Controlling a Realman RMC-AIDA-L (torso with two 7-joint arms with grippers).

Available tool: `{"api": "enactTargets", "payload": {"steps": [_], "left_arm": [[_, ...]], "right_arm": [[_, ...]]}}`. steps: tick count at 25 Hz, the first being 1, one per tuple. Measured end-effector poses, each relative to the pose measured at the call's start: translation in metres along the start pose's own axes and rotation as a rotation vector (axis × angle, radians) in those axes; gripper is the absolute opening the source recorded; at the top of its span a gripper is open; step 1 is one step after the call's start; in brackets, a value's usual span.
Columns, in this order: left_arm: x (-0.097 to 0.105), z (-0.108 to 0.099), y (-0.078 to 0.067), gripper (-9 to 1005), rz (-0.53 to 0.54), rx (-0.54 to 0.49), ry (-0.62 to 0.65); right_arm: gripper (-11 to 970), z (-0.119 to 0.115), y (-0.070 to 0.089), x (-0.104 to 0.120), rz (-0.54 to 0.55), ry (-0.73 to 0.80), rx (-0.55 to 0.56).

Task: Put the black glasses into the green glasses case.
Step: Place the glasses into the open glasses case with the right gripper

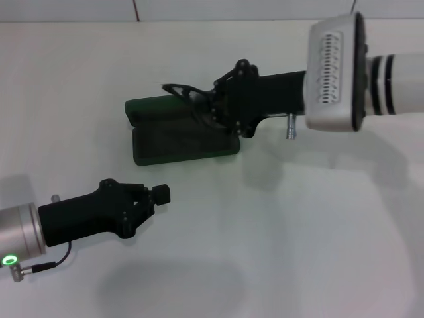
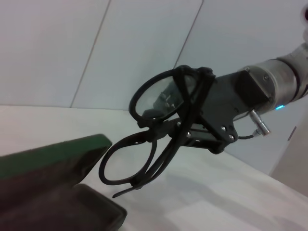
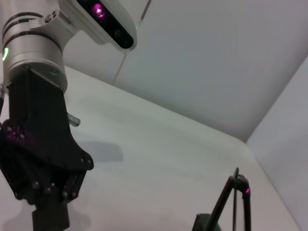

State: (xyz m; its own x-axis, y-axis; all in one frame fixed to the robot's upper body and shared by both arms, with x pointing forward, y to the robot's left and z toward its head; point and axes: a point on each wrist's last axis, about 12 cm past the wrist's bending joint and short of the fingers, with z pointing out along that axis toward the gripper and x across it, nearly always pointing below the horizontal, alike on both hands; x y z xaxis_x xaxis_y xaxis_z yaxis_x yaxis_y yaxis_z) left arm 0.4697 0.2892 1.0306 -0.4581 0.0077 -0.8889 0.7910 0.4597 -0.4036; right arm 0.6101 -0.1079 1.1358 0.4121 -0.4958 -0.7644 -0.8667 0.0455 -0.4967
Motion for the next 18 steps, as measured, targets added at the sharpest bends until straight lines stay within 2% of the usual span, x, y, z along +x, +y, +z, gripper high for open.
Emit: {"api": "enactTargets", "payload": {"steps": [8, 18], "left_arm": [[0.005, -0.002, -0.002, 12, -0.013, 0.001, 0.006], [0.007, -0.002, -0.003, 14, -0.018, 0.005, 0.013]], "right_arm": [[138, 0.022, -0.002, -0.005, -0.027, 0.073, -0.034], [143, 0.024, 0.0, 0.002, 0.003, 0.149, -0.038]]}}
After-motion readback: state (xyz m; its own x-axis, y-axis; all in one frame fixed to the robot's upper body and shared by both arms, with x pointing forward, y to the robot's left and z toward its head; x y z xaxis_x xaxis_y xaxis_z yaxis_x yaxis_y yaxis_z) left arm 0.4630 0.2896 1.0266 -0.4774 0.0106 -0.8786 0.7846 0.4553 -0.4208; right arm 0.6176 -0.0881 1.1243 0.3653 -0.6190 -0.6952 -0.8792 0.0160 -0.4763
